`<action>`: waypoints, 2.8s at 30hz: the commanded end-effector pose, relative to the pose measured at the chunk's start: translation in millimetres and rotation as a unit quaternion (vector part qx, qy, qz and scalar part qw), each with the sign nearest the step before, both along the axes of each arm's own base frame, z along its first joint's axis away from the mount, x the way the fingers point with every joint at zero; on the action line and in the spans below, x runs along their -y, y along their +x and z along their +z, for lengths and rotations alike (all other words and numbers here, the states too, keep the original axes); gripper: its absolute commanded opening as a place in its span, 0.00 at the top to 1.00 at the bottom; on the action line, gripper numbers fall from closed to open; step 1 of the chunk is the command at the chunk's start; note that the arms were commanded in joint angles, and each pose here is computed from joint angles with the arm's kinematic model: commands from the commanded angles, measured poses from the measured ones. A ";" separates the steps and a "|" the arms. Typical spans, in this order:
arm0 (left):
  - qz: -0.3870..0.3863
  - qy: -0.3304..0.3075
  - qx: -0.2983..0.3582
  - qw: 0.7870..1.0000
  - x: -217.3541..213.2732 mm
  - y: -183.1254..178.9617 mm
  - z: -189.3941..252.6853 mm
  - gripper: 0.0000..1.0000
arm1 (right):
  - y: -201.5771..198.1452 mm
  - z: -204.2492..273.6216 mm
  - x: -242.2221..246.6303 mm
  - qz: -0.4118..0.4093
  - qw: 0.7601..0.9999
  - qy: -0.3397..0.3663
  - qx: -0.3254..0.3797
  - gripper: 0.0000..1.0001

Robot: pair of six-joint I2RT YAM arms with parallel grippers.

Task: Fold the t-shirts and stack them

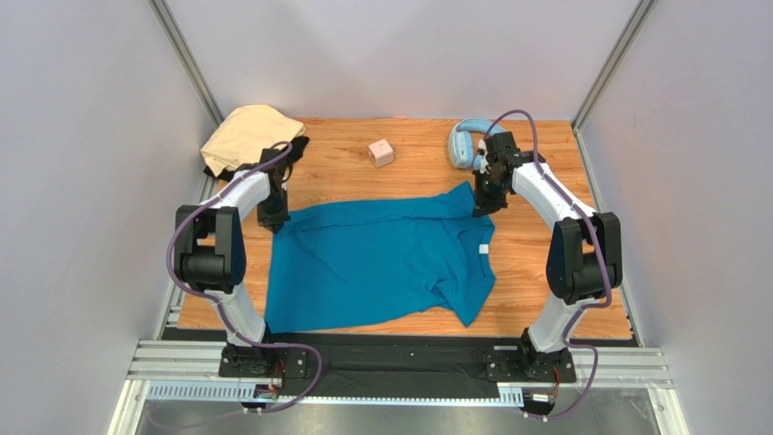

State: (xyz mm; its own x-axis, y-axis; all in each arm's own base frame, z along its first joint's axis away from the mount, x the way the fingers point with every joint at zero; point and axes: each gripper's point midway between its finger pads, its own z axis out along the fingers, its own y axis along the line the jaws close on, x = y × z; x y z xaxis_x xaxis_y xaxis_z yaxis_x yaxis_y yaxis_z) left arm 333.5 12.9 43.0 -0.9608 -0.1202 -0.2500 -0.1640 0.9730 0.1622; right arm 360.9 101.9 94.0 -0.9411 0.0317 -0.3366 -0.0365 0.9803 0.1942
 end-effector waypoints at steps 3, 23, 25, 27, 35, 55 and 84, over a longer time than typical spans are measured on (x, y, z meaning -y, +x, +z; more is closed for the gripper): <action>0.025 0.016 0.040 0.999 -12.5 12.2 22.6 1.00 | 8.0 20.2 20.3 -0.040 0.999 -0.001 0.029 1.00; 0.021 -0.005 -0.035 0.999 -10.3 -3.1 -11.2 1.00 | 15.0 7.8 25.1 -0.052 0.998 0.033 -0.001 1.00; 0.029 -0.003 -0.045 0.999 -10.8 -11.2 -16.3 1.00 | 12.1 5.6 23.0 -0.050 0.998 0.037 -0.007 1.00; 0.029 -0.006 -0.053 0.998 -9.8 -16.1 -20.5 1.00 | 9.4 3.3 22.0 -0.051 0.998 0.040 -0.012 1.00; 0.039 -0.001 -0.084 0.996 -10.7 -22.3 -29.3 0.96 | -4.8 -14.6 22.4 -0.057 0.995 0.034 -0.071 0.82; 0.027 -0.067 0.038 0.997 20.1 36.2 25.1 1.00 | 81.5 3.9 -4.2 -0.067 0.994 0.087 -0.003 0.73; -0.019 -0.038 -0.048 0.998 45.8 15.5 4.0 1.00 | 71.4 -43.5 -2.2 -0.069 0.994 0.009 -0.079 1.00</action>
